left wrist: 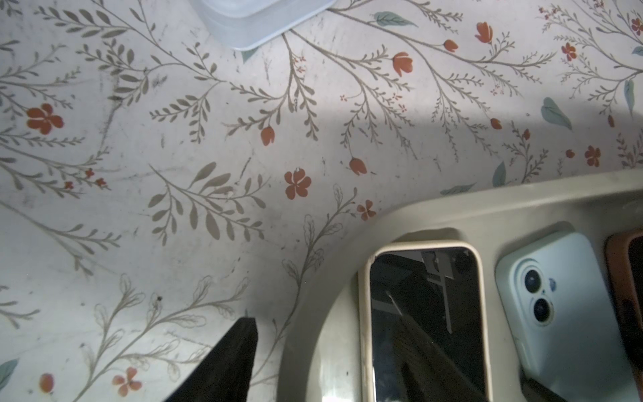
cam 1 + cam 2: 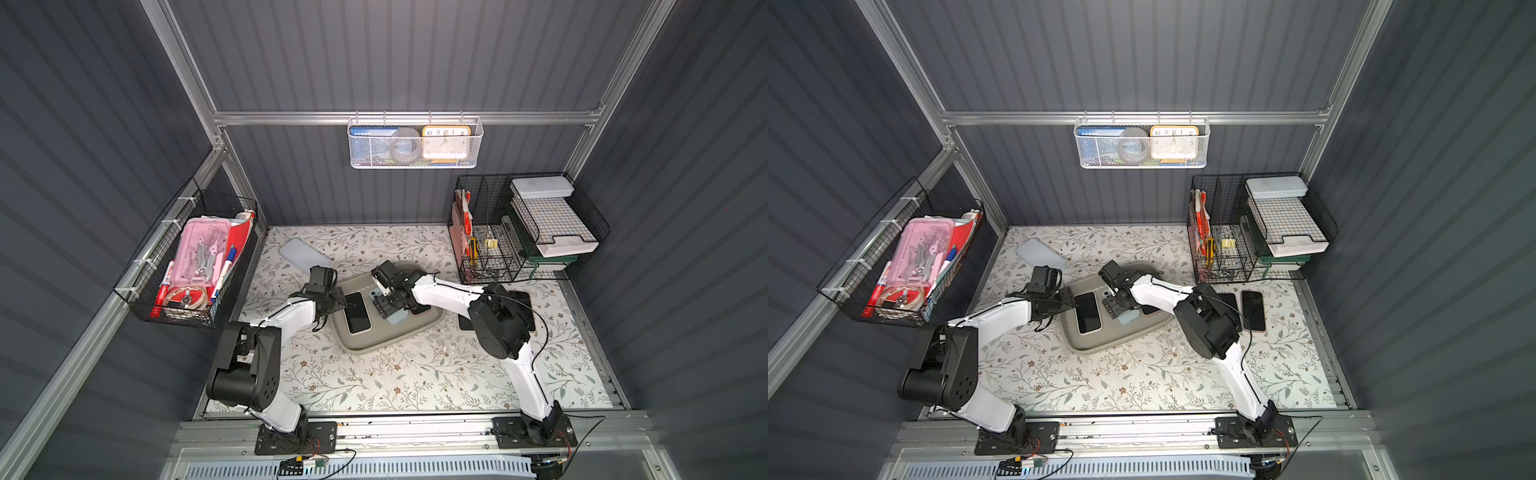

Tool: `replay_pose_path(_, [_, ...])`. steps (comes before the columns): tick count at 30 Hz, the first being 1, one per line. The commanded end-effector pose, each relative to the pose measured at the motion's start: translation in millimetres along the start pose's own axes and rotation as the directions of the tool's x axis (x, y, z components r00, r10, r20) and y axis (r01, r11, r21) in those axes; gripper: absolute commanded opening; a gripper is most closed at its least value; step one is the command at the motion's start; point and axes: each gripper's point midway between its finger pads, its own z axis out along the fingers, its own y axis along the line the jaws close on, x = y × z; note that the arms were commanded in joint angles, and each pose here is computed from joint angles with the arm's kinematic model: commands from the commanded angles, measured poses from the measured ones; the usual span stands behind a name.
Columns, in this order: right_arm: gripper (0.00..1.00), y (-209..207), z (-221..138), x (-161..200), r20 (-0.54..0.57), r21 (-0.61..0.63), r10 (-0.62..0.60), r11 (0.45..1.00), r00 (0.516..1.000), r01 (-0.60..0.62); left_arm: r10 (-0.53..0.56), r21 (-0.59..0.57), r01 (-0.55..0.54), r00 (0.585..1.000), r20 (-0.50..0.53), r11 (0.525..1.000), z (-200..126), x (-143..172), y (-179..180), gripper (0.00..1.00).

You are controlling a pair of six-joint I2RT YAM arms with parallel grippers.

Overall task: Take the phone out of the storage box
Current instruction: Pick up the phone from the storage box.

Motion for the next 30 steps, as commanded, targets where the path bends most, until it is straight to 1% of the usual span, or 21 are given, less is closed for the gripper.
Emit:
replay_pose_path(1, [0.62, 0.7, -34.1, -18.5, 0.072, -0.026, 0.041, 0.999, 0.997, -0.040, 0.018, 0.006, -0.018, 1.000, -0.014, 1.000, -0.8, 4.8, 0.6, 0.67])
replay_pose_path(5, [0.62, 10.2, -65.4, -40.7, 0.187, -0.155, 0.119, 0.984, 0.975, -0.091, 0.020, 0.008, -0.020, 1.000, -0.010, 1.000, -1.9, 3.9, -0.3, 0.67])
replay_pose_path(9, [0.61, 9.6, -97.9, -55.8, 0.271, -0.313, 0.247, 0.937, 0.930, -0.158, 0.016, 0.006, -0.016, 1.000, 0.003, 1.000, -5.8, 1.6, 0.5, 0.69])
replay_pose_path(13, [0.60, 4.1, -120.4, -63.6, 0.324, -0.419, 0.346, 0.887, 0.881, -0.195, 0.008, 0.019, -0.009, 0.999, 0.054, 1.000, -19.3, -8.0, -1.3, 0.74])
replay_pose_path(14, [0.60, 8.6, -125.6, -61.8, 0.307, -0.476, 0.369, 0.858, 0.877, -0.194, 0.009, 0.026, -0.010, 0.997, 0.070, 1.000, -25.1, -11.9, -3.1, 0.75])
replay_pose_path(16, [0.60, 8.1, -133.9, -62.4, 0.286, -0.550, 0.428, 0.806, 0.857, -0.219, 0.009, 0.039, -0.013, 0.994, 0.107, 0.999, -38.3, -21.4, -6.2, 0.77])
replay_pose_path(17, [0.60, 7.5, -137.9, -63.2, 0.269, -0.596, 0.464, 0.769, 0.844, -0.233, 0.007, 0.050, -0.013, 0.992, 0.124, 0.999, -46.7, -25.8, -7.9, 0.77])
replay_pose_path(20, [0.60, 6.4, -151.9, -67.1, 0.205, -0.728, 0.556, 0.637, 0.805, -0.254, -0.001, 0.102, -0.018, 0.982, 0.189, 0.995, -79.3, -41.6, -17.7, 0.79])
replay_pose_path(23, [0.60, 7.0, -170.1, -75.1, 0.168, -0.827, 0.607, 0.515, 0.776, -0.224, -0.003, 0.202, -0.049, 0.968, 0.250, 0.978, -114.6, -55.5, -35.4, 0.81])
replay_pose_path(26, [0.58, 14.1, -190.5, -85.3, 0.142, -0.902, 0.619, 0.402, 0.772, -0.157, 0.031, 0.359, -0.125, 0.966, 0.256, 0.925, -143.3, -56.2, -65.4, 0.81])
replay_pose_path(29, [0.57, 16.9, -212.2, -95.1, 0.123, -0.946, 0.638, 0.306, 0.760, -0.103, 0.043, 0.444, -0.152, 0.968, 0.247, 0.883, -163.3, -58.3, -82.8, 0.80])
replay_pose_path(30, [0.57, 16.7, -218.4, -97.7, 0.118, -0.955, 0.640, 0.284, 0.759, -0.091, 0.046, 0.475, -0.161, 0.969, 0.244, 0.865, -170.1, -58.7, -88.9, 0.80])
